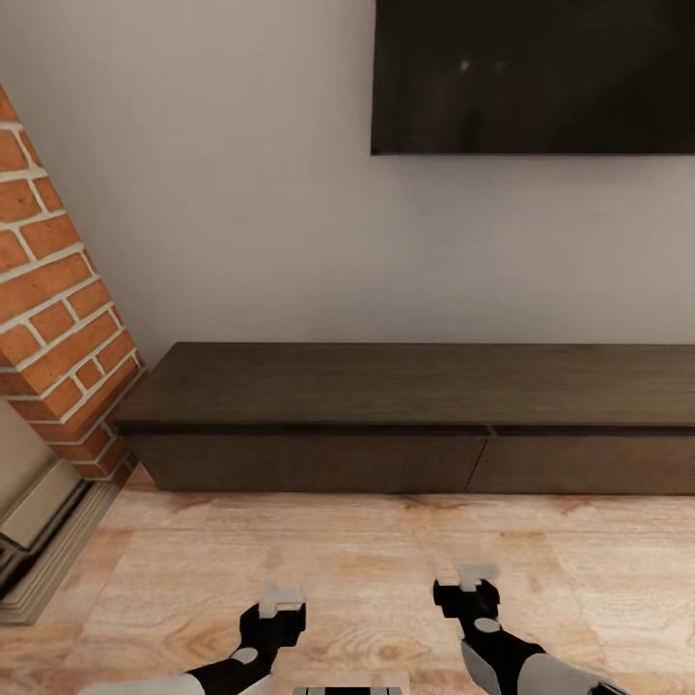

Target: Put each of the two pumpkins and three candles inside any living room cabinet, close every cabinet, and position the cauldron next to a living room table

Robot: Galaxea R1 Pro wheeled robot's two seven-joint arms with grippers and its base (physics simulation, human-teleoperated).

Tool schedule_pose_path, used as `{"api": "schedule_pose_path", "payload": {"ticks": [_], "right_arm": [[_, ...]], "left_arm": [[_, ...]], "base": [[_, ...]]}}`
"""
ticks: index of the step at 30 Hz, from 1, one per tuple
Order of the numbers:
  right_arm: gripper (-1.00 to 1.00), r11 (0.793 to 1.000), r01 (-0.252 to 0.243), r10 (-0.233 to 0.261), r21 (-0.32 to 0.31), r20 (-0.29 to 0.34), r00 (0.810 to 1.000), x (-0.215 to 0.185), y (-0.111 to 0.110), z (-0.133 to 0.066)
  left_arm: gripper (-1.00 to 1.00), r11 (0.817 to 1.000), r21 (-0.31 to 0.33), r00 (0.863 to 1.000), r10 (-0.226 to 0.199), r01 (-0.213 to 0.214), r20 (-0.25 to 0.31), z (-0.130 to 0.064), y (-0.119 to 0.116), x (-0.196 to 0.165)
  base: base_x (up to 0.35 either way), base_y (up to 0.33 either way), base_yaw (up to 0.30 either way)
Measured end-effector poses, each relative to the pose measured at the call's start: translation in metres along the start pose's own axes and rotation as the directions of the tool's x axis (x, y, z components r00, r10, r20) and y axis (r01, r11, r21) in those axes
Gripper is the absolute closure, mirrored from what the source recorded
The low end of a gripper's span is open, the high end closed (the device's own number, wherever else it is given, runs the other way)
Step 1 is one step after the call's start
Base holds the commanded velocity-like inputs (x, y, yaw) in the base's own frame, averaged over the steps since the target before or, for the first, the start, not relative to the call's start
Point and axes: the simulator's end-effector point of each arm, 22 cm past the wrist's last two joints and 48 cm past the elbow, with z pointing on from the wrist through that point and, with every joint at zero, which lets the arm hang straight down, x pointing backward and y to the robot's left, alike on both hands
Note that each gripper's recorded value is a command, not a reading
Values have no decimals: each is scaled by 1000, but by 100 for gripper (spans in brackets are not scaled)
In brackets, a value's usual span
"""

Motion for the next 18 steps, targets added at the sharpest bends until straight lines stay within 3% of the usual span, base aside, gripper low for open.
{"api": "schedule_pose_path", "payload": {"ticks": [2, 6, 18], "right_arm": [[-100, 1000, 13, -13, 9, -55, 998, 38, -5, -8], [-100, 1000, 20, -19, 9, -77, 997, 55, -6, -12], [-100, 1000, 23, -22, 12, -78, 997, 41, -11, -27]], "left_arm": [[-100, 1000, 3, 999, -2, 2, -49, -9, -1, 36], [-100, 1000, 2, 997, -4, 4, -76, -15, -1, 55], [-100, 1000, -23, 997, -9, 7, -73, -28, 12, 38]], "base": [[0, 0, 0], [0, 0, 0], [0, 0, 0]]}}
